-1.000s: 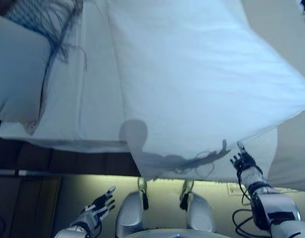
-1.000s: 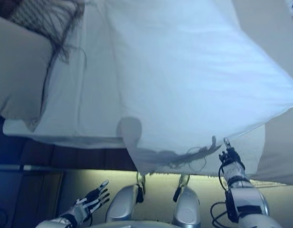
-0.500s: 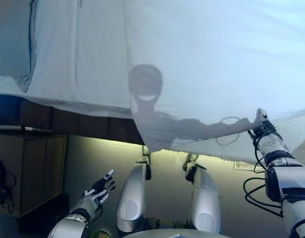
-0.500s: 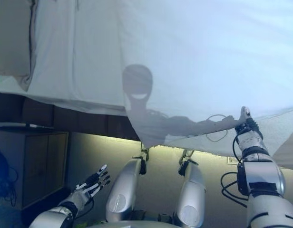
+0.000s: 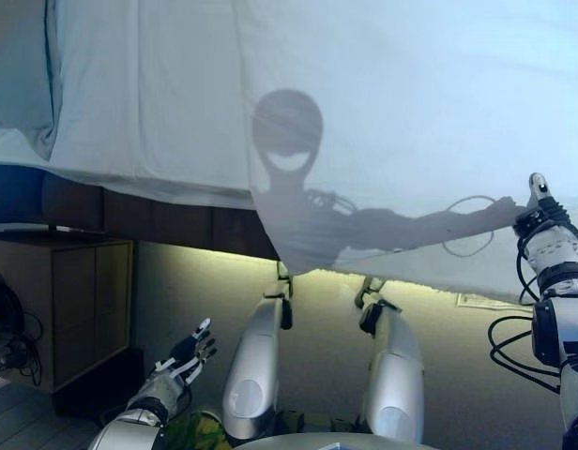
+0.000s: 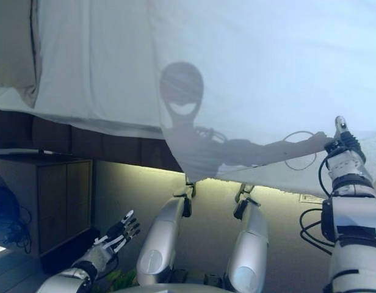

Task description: Make the bed neatly

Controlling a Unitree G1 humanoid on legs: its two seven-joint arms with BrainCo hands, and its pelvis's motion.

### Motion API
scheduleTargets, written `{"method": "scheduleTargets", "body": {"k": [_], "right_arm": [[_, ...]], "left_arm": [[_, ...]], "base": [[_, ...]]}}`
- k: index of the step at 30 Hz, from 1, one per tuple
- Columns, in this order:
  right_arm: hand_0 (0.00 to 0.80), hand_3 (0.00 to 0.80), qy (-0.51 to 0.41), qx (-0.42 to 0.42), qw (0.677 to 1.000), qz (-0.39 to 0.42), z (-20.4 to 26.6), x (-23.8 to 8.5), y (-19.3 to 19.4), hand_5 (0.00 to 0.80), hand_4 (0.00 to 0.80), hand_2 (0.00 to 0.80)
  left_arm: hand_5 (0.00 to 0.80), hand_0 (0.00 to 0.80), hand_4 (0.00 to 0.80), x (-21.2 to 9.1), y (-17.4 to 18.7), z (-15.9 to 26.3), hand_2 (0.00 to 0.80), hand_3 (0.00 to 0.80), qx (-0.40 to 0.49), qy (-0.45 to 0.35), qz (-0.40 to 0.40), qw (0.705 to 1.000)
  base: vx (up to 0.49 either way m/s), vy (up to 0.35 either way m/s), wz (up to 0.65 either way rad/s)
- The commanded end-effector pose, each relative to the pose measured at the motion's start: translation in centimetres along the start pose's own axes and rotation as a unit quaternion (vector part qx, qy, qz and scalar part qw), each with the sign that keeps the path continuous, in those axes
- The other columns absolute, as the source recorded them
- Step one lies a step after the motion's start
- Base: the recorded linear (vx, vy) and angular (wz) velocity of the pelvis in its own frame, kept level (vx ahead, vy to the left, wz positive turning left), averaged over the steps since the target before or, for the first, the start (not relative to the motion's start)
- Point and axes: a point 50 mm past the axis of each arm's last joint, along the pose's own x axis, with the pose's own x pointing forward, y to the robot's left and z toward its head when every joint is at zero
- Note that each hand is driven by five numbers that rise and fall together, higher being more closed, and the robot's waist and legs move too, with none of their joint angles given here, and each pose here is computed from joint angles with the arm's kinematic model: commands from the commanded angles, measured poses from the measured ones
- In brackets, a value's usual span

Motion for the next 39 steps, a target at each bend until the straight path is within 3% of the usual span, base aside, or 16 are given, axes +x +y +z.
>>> {"method": "scheduleTargets", "body": {"k": [1,4,6,7,13,20,27,32,39], "right_arm": [[0.0,0.0,-0.126,-0.052,0.99,0.032,7.3,-0.9,1.0,0.0,0.0,0.0],[0.0,0.0,-0.14,-0.073,0.987,0.035,7.8,-1.1,1.0,0.0,0.0,0.0],[0.129,0.129,-0.152,-0.083,0.984,0.038,8.3,-1.2,1.0,0.129,0.129,0.129],[0.794,0.794,-0.159,-0.087,0.983,0.04,8.5,-1.3,1.1,0.794,0.794,0.794],[0.8,0.8,-0.157,-0.112,0.979,0.065,8.8,-1.4,1.4,0.8,0.8,0.8],[0.8,0.8,-0.084,-0.177,0.975,0.106,5.9,-0.8,1.1,0.8,0.8,0.8],[0.8,0.8,-0.03,-0.169,0.971,0.168,3.0,-0.6,2.4,0.8,0.8,0.8],[0.8,0.8,0.0,-0.134,0.968,0.212,-0.1,-0.7,3.2,0.8,0.8,0.8],[0.8,0.8,0.014,-0.143,0.964,0.224,-1.9,-0.8,3.7,0.8,0.8,0.8]], "left_arm": [[0.0,0.0,0.0,-1.5,2.6,-1.8,0.0,0.0,0.017,0.023,0.02,0.999],[0.0,0.0,0.0,-1.6,2.7,-1.8,0.0,0.0,0.017,0.02,0.015,1.0],[0.0,0.0,0.0,-1.6,2.7,-1.8,0.0,0.0,0.019,0.02,0.013,1.0],[0.0,0.0,0.0,-1.6,2.6,-1.9,0.0,0.0,0.019,0.021,0.013,1.0],[0.0,0.0,0.0,-1.7,2.7,-2.0,0.0,0.0,0.02,0.025,0.008,0.999],[0.0,0.0,0.0,-1.6,2.3,-1.5,0.0,0.0,0.025,0.007,-0.012,1.0],[0.0,0.0,0.0,-1.3,1.8,0.1,0.0,0.0,0.035,-0.017,-0.021,0.999],[0.0,0.0,0.0,-0.6,-1.0,5.1,0.0,0.0,0.002,-0.108,-0.08,0.991],[0.0,0.0,0.0,-1.5,-7.9,13.3,0.0,0.0,0.05,-0.215,-0.228,0.948]], "base": [[0.015,0.021,-0.04],[0.01,0.018,-0.05],[0.012,0.018,-0.05],[0.017,0.015,-0.06],[-0.03,0.038,-0.08],[-0.004,0.042,-0.02],[0.003,0.049,-0.1],[0.003,0.018,-0.07],[0.001,-0.003,-0.01]]}}
